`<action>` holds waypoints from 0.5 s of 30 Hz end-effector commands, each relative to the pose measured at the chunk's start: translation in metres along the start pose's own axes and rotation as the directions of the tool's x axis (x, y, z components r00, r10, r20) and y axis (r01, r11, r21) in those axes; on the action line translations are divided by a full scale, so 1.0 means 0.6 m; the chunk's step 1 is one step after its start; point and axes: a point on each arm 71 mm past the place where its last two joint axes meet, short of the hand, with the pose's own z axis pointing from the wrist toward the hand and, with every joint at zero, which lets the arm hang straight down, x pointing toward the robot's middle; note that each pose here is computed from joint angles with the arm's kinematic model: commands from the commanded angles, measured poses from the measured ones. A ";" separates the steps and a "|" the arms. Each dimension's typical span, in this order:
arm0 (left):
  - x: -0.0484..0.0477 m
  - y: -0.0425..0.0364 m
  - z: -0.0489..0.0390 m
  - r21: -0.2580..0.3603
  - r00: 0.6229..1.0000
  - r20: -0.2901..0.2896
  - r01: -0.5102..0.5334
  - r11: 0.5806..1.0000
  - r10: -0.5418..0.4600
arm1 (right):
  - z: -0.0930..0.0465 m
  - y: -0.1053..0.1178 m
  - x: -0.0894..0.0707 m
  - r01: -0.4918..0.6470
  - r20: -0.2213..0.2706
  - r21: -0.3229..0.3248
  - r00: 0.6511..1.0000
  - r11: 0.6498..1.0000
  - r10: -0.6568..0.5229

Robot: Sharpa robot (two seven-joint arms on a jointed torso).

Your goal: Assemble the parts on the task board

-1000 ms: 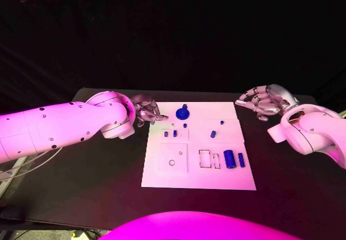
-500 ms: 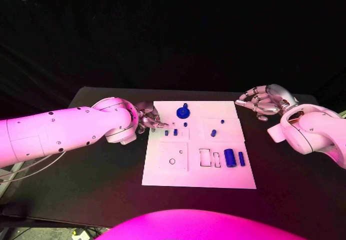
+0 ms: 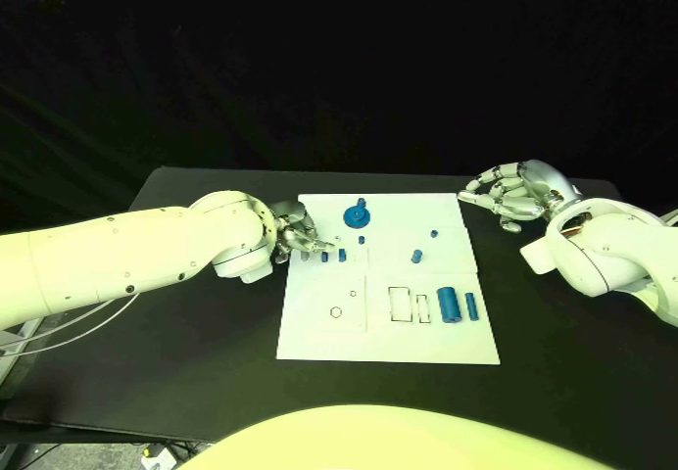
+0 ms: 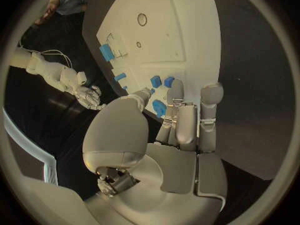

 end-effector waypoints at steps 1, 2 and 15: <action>0.003 -0.001 0.003 0.000 1.000 -0.008 0.001 1.000 -0.001 | 0.000 0.001 0.002 0.000 -0.004 -0.004 1.000 1.000 0.000; 0.004 -0.001 0.004 -0.001 1.000 -0.010 0.002 1.000 -0.002 | 0.000 0.001 0.002 0.000 -0.004 -0.003 1.000 1.000 0.000; 0.006 0.005 0.014 -0.018 1.000 -0.012 -0.001 1.000 0.001 | 0.000 0.001 0.002 0.000 -0.005 -0.003 1.000 1.000 0.000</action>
